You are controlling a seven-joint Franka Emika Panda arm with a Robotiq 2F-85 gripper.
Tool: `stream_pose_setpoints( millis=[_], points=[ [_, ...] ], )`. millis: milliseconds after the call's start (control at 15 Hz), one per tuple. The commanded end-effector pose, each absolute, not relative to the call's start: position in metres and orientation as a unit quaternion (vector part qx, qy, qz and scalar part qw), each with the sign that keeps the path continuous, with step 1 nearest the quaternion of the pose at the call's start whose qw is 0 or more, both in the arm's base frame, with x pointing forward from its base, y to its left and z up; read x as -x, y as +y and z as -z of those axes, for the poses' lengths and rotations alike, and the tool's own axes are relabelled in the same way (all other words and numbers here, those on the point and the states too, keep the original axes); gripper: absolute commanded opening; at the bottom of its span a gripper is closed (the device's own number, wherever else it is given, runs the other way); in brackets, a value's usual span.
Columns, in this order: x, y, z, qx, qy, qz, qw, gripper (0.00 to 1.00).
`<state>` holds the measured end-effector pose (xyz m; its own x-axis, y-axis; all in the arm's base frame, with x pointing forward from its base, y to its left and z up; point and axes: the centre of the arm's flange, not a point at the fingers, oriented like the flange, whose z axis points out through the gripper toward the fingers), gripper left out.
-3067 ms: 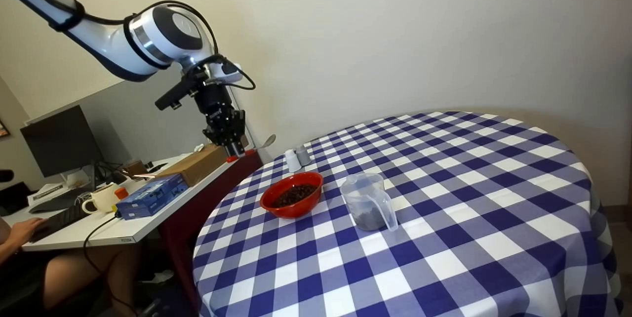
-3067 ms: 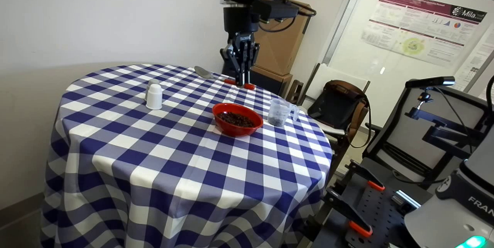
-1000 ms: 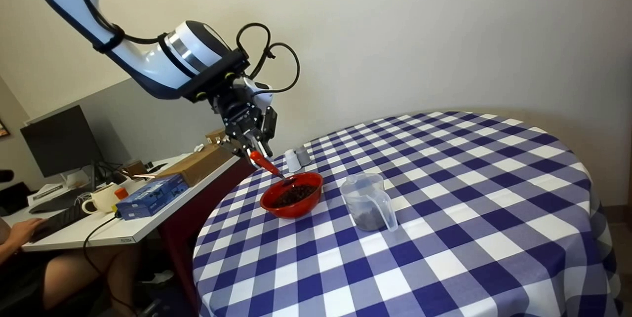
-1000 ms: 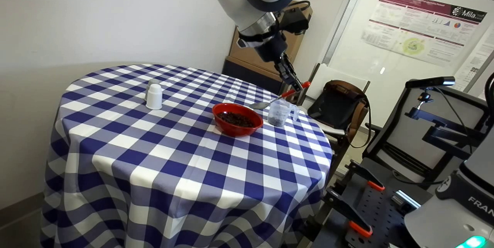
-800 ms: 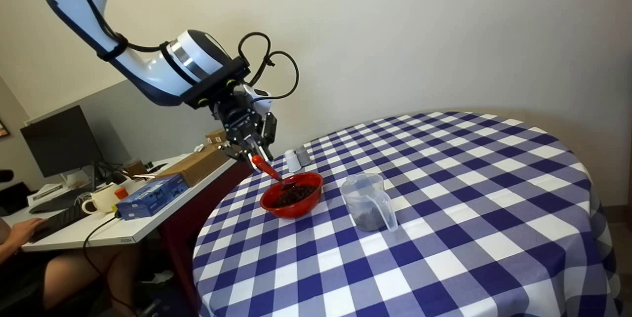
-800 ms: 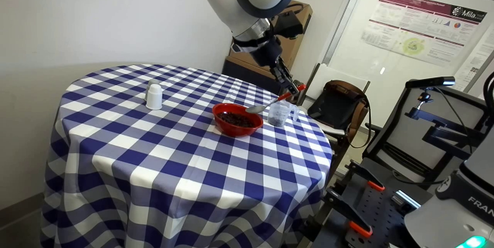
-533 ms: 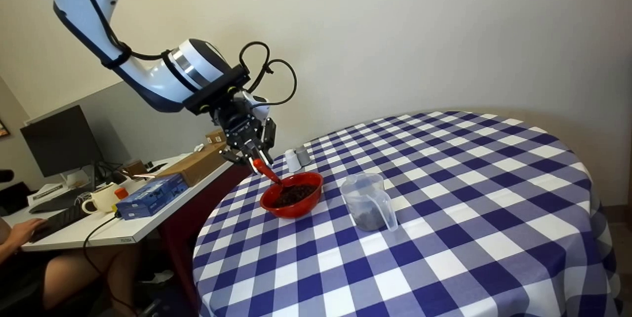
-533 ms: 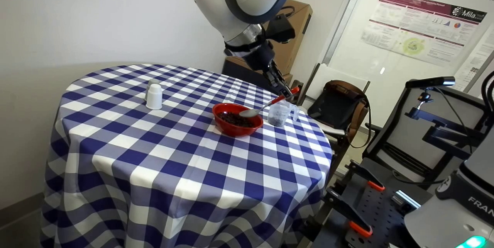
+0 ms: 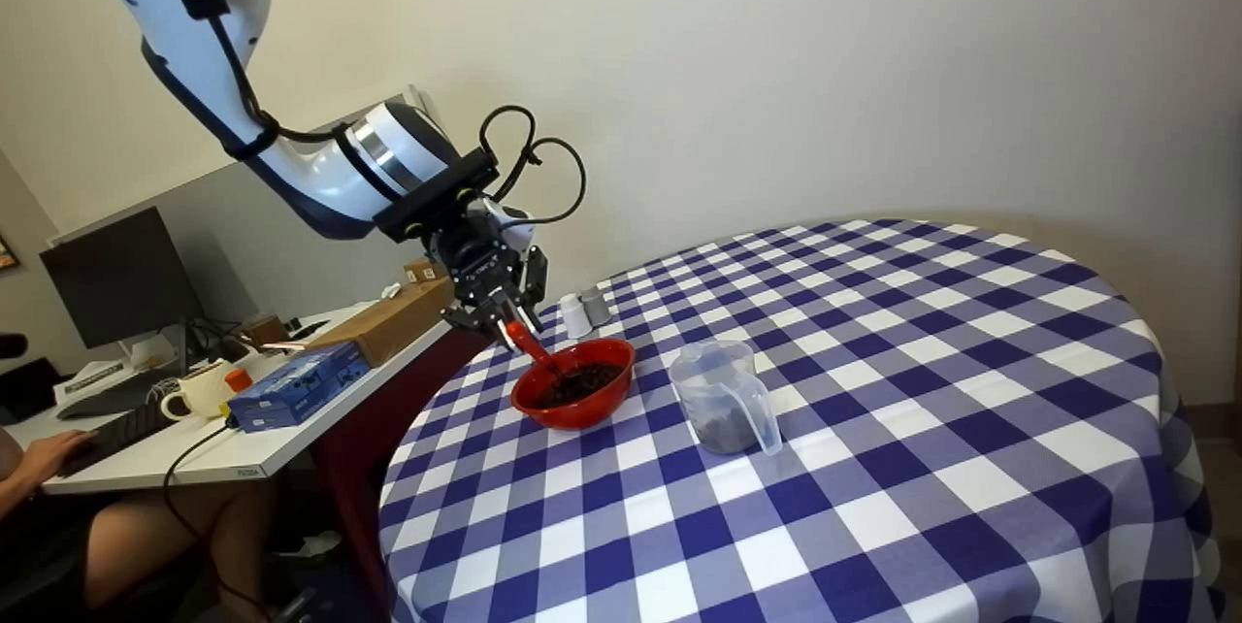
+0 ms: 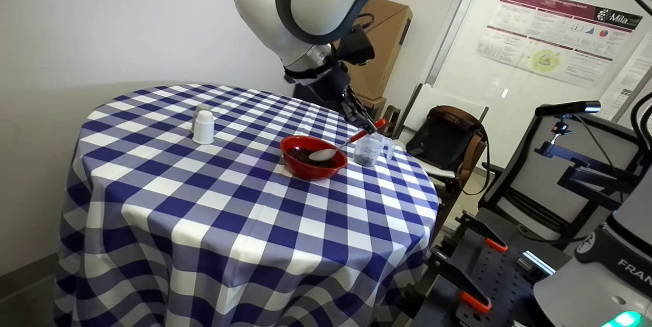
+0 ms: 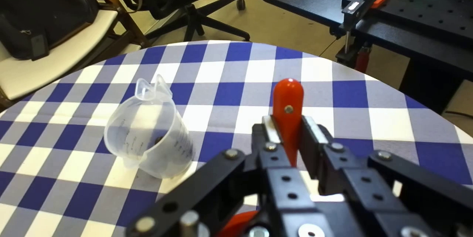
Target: Use the spoon to place some of the contents from the red bowl into the clear jug
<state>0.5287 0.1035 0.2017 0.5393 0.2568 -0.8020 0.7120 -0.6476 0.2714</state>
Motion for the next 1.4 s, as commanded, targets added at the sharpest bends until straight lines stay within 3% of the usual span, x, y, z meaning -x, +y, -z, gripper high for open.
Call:
stream_pose_setpoints(
  millis=[0,1333],
  points=[
    [-0.537,0.104,-0.195,-0.812,0.29,0.396,0.315,0.05],
    [-0.535,0.097,-0.176,-0.829,0.284,0.39,0.282,0.05]
  ],
)
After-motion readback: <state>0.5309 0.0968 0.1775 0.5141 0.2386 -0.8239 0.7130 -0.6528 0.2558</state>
